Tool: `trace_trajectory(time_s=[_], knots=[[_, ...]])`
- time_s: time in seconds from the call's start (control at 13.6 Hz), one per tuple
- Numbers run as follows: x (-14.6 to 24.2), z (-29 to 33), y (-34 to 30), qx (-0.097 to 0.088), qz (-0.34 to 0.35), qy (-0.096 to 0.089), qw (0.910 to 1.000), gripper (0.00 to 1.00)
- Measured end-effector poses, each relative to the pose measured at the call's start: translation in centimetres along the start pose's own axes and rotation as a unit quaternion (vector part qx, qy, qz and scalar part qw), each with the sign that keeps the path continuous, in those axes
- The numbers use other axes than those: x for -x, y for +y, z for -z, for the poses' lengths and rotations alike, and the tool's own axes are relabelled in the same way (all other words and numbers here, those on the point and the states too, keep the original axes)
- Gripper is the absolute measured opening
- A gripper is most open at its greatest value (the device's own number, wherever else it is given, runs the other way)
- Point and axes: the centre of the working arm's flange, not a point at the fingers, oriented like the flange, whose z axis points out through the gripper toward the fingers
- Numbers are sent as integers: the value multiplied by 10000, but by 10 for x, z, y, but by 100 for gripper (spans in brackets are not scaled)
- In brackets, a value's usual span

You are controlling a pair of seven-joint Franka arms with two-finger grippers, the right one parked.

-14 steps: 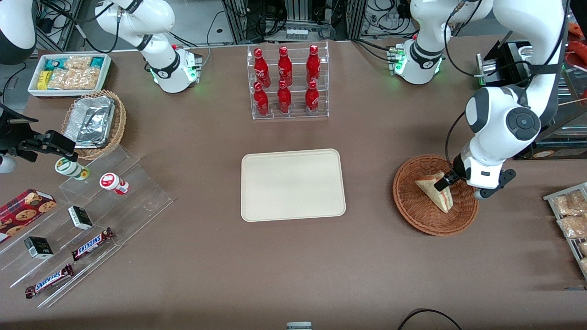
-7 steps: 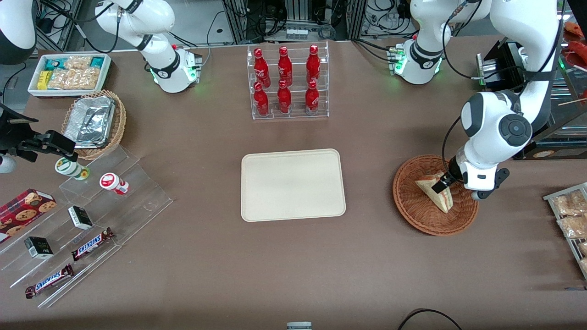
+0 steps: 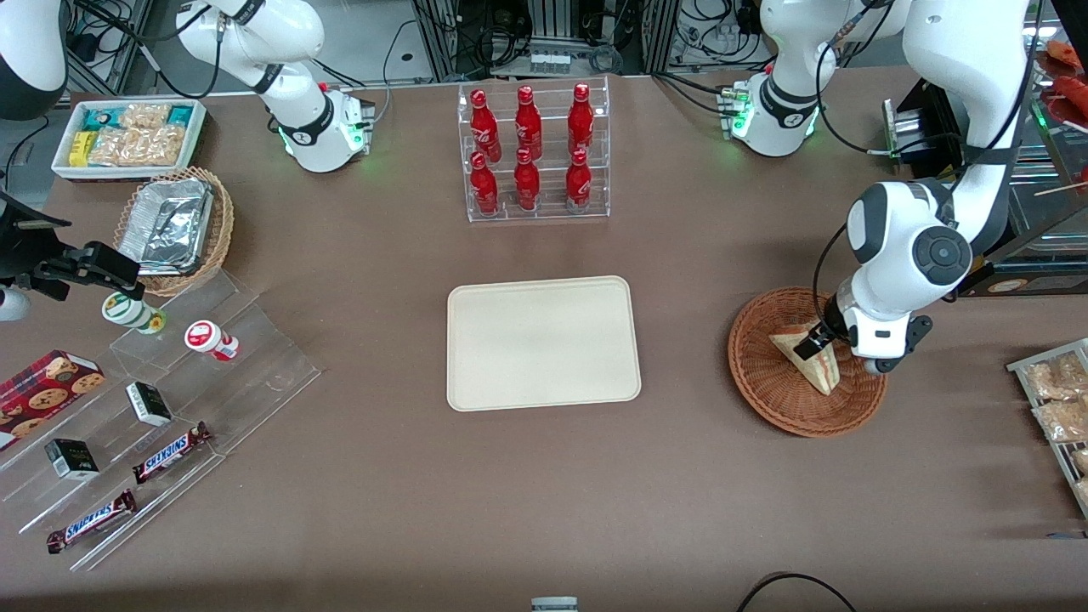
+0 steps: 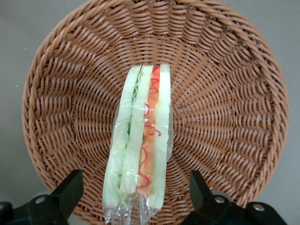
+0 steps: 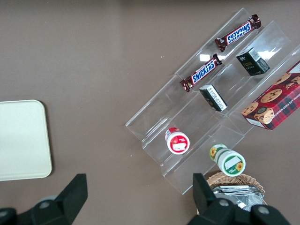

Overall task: Place sandwich from basket to tray
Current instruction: 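Lower the open left gripper and close it on the sandwich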

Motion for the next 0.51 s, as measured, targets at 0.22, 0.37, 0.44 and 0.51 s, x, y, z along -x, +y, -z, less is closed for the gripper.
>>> trace_trajectory(time_s=[0.22, 0.37, 0.44, 0.51], knots=[[0, -11, 1, -17, 24, -26, 10000, 100], [0, -17, 0, -51, 46, -70, 10000, 98], [0, -19, 0, -63, 82, -88, 9999, 94], [0, -20, 0, -77, 111, -104, 9999, 83]])
